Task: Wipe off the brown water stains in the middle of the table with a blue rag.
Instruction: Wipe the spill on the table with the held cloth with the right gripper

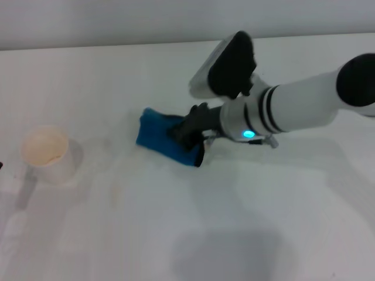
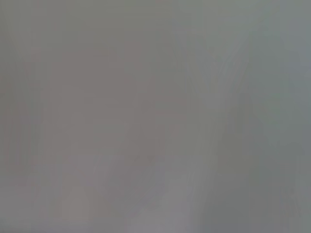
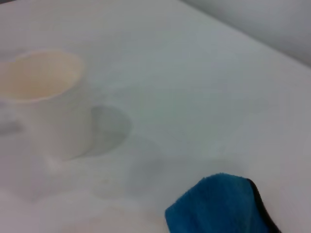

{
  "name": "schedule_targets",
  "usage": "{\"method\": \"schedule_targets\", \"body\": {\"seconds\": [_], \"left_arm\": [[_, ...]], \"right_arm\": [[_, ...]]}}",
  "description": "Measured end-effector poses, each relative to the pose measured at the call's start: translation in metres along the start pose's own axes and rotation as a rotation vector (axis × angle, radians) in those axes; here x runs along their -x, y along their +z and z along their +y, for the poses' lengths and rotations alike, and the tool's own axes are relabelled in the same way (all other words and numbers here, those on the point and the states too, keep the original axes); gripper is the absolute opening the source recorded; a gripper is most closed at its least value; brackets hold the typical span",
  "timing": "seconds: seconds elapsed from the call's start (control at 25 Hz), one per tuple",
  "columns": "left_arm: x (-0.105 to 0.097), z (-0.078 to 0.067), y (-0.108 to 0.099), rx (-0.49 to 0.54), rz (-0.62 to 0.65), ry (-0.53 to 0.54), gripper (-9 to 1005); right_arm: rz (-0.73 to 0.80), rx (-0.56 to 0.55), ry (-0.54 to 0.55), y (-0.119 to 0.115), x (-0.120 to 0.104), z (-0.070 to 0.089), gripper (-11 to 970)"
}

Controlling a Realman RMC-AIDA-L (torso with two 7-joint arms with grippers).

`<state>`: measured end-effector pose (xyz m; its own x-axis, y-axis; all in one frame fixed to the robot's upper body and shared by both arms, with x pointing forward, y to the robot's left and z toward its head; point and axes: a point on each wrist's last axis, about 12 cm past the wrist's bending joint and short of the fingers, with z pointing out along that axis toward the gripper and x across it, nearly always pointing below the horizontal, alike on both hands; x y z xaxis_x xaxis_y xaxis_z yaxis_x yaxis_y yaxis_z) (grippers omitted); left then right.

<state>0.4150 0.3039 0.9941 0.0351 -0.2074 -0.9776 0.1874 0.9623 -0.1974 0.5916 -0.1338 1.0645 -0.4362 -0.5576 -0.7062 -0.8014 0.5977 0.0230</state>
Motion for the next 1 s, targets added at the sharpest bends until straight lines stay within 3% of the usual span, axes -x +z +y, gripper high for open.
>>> {"method": "schedule_targets", "body": {"seconds": [0.28, 0.8, 1.0], "left_arm": [[0.000, 0.000, 0.001, 0.002, -0.002, 0.000, 875], [-0.001, 0.002, 0.002, 0.014, 0.008, -0.001, 874], [-0.002, 0.002, 0.003, 0.015, 0.016, -0.001, 875]], "right_arm": [[0.032, 0.148, -0.080, 0.013, 0.004, 0.046, 45], [0.132, 0.344, -0.157, 0.007, -0.001, 0.079, 46], [0.119, 0.342, -0.163, 0.010, -0.003, 0.085, 46]]}}
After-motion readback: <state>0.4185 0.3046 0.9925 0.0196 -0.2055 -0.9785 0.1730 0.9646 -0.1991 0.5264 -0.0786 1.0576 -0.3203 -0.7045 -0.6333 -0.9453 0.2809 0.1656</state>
